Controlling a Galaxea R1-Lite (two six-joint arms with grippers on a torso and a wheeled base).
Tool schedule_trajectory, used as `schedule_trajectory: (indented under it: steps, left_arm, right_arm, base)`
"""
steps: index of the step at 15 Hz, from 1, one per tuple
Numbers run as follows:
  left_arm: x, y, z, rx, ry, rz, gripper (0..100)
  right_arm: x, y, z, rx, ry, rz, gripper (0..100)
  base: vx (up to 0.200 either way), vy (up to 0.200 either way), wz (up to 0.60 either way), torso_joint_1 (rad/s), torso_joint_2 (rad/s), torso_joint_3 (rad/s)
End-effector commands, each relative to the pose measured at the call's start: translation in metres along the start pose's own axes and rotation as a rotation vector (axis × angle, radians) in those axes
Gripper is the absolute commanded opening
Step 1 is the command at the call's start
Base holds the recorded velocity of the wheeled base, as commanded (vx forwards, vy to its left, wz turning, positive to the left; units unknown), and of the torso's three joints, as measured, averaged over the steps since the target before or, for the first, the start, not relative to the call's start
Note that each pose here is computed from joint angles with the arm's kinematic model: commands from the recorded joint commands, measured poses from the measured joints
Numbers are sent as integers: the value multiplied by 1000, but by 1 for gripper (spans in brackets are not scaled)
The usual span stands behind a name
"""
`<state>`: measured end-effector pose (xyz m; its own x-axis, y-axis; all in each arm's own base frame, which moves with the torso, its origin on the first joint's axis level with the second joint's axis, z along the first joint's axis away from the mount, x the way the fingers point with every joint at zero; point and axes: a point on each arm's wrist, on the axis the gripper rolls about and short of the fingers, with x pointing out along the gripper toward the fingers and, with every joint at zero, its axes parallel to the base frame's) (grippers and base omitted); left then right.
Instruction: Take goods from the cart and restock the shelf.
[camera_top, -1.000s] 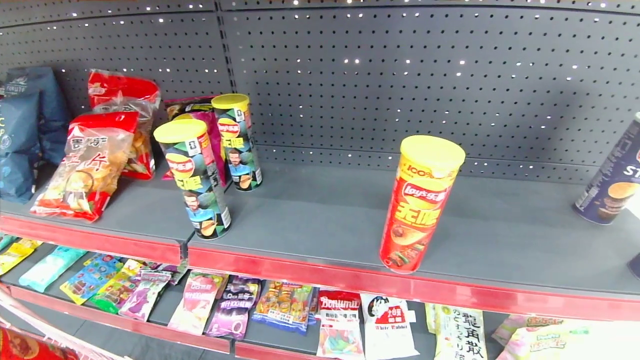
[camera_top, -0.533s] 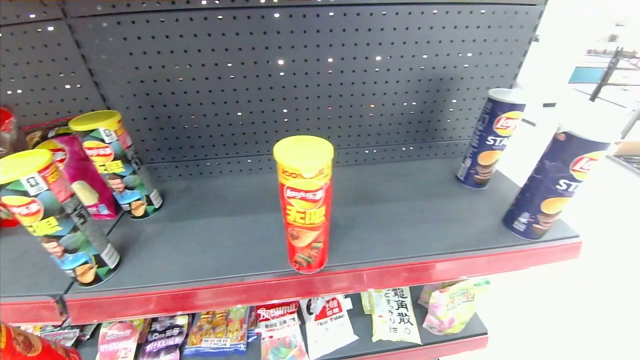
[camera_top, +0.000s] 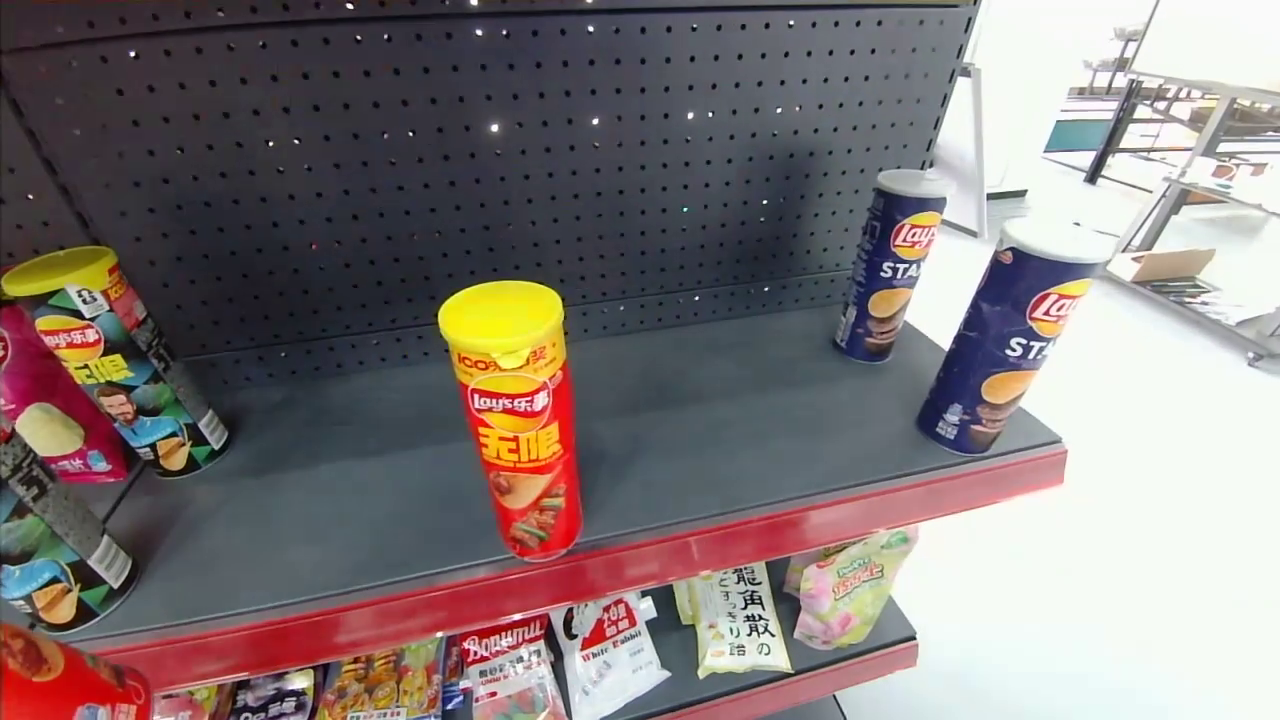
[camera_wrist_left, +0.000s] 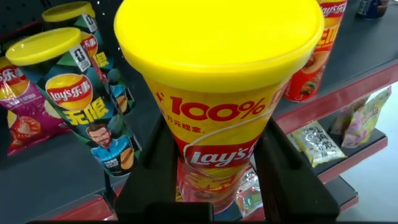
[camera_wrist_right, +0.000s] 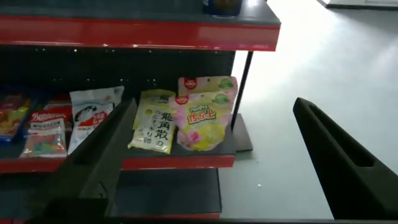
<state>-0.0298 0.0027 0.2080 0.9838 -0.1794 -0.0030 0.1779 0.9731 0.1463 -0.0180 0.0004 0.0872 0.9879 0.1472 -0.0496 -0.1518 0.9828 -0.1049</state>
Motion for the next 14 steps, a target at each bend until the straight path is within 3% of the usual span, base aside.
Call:
schedule_trajectory:
  steps: [1, 4, 5, 6, 8, 9, 11, 14]
  left_arm:
    - [3, -1, -5, -3, 26, -6, 0]
    - [7, -1, -9, -7, 46, -27, 0]
    - [7, -1, -9, -7, 45, -30, 0]
    - [7, -2, -10, -10, 45, -61, 0]
    - [8, -2, -10, -11, 50, -74, 0]
    - [9, -3, -10, -12, 52, -97, 0]
    - [10, -3, -11, -14, 58, -122, 0]
    - [10, -5, -11, -15, 51, -171, 0]
  right_arm:
    - [1, 0, -3, 29, 13, 15, 100]
    - [-1, -1, -3, 83, 3, -116, 100]
    - [-1, 0, -3, 83, -2, -116, 100]
    - [-6, 4, -5, 59, -78, -34, 100]
    - [-6, 3, -5, 67, -73, -75, 100]
    - [-6, 1, -5, 87, -70, -168, 100]
    - [-6, 0, -5, 86, -91, -220, 100]
    - [-5, 2, -7, 71, -83, -100, 100]
  base:
    - [0, 0, 0, 0, 0, 0]
    - [0, 0, 0, 0, 0, 0]
    - [0, 0, 0, 0, 0, 0]
    - [0, 0, 0, 0, 0, 0]
    - [0, 0, 0, 0, 0, 0]
    - [0, 0, 0, 0, 0, 0]
    - [0, 0, 0, 0, 0, 0]
    - [0, 0, 0, 0, 0, 0]
